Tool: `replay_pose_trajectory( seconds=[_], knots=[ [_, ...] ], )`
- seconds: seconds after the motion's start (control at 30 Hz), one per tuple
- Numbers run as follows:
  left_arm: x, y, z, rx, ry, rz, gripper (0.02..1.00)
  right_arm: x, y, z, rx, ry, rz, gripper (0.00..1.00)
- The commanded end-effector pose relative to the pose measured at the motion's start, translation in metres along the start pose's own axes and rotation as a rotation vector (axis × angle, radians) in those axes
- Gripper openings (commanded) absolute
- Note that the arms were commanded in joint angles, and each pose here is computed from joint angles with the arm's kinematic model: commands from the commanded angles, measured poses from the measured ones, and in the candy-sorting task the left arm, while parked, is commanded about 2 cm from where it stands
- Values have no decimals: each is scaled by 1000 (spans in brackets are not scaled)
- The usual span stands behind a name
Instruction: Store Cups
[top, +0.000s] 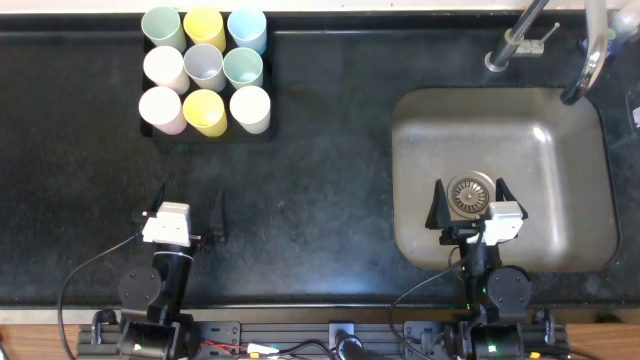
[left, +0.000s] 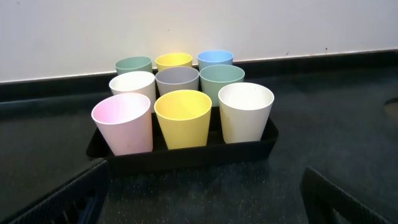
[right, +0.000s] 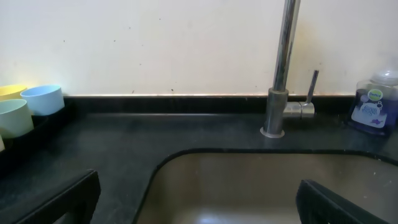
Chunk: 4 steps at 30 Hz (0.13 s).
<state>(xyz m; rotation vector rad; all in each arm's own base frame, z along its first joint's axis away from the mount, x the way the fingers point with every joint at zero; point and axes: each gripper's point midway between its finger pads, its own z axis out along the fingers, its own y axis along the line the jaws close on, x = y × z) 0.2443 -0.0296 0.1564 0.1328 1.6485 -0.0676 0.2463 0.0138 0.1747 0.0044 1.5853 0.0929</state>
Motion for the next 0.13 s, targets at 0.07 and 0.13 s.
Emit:
replay_pose_trajectory(
  seconds=[0.07,0.13],
  knots=[
    [0,2,0,-7,-5,18,998,3,1,0,-9,-1,-7,998],
    [0,2,0,-7,-5,18,998,3,1,0,-9,-1,-7,998]
  ],
)
